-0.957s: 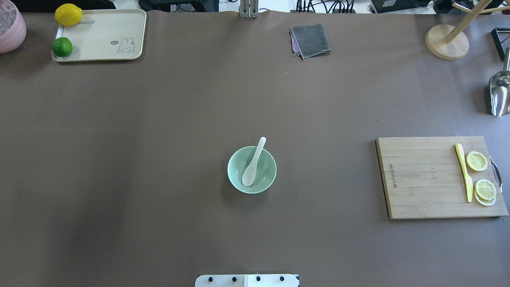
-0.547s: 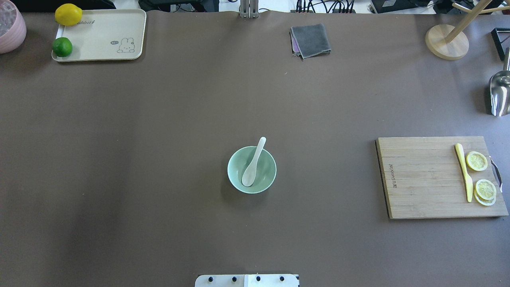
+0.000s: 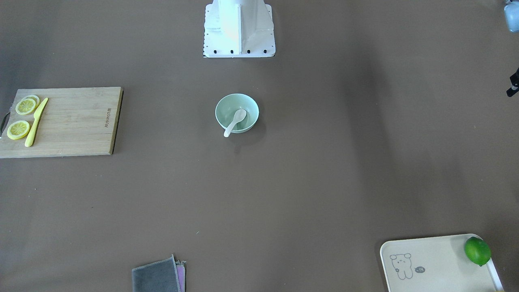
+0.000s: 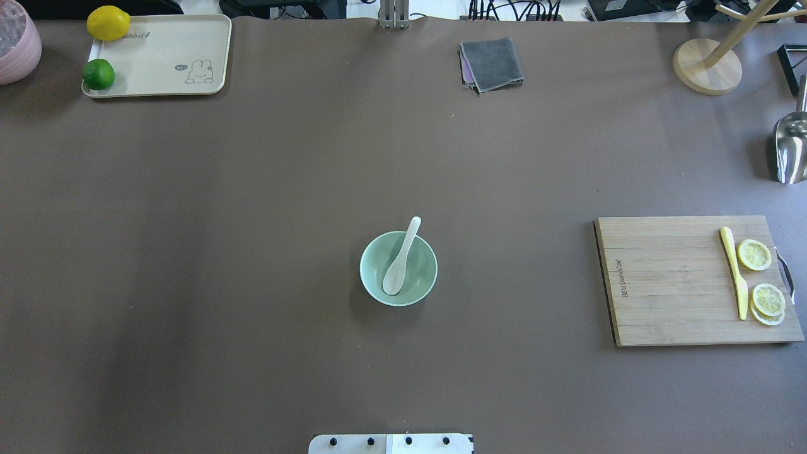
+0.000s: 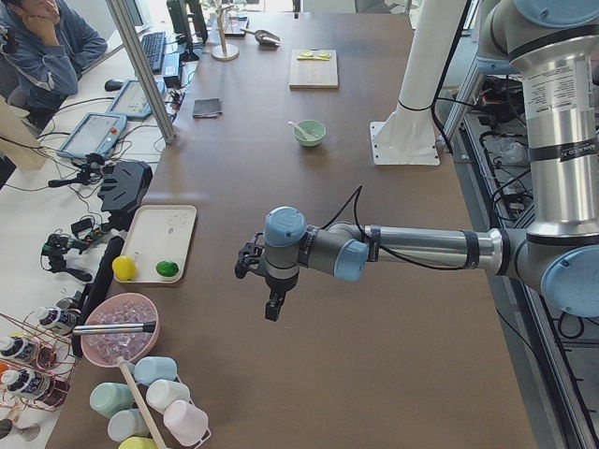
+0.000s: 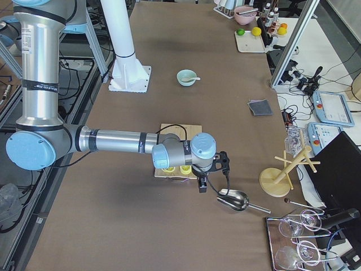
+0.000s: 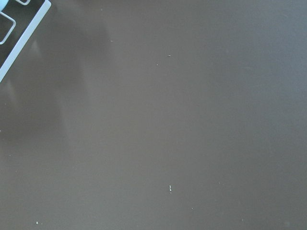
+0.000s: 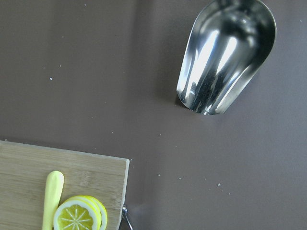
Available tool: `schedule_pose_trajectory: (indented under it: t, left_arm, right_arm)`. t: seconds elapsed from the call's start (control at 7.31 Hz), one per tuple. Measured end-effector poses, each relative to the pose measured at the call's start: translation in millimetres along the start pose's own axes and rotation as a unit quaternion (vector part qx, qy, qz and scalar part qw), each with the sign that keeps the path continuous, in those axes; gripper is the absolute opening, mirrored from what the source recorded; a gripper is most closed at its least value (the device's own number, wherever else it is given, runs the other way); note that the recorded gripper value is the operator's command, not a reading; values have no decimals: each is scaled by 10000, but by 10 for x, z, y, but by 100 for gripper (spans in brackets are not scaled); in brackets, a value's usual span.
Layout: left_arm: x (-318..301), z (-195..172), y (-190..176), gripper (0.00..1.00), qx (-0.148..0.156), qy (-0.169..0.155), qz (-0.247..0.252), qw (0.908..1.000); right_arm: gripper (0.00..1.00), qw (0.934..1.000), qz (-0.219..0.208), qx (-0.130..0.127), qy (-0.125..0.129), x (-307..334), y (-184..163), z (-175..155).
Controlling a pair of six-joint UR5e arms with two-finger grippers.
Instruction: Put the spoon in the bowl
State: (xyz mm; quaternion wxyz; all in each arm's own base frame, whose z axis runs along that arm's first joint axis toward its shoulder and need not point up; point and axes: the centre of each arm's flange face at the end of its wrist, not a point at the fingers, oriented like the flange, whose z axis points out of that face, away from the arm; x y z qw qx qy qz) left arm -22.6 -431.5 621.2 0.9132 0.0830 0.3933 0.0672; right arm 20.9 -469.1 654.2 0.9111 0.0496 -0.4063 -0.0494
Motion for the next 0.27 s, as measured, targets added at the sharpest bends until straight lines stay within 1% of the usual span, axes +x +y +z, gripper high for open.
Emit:
schedule_pose_trajectory:
  t: [0.14, 0.27]
  left_arm:
    - [-63, -101, -1, 97, -19, 234, -267, 9994]
    - [-67, -181, -69, 98, -85, 338, -466, 9983]
  right_arm:
    - [100, 10000, -29, -82, -7, -30, 5, 71]
    - [100, 9998, -83, -192, -3, -82, -6, 169]
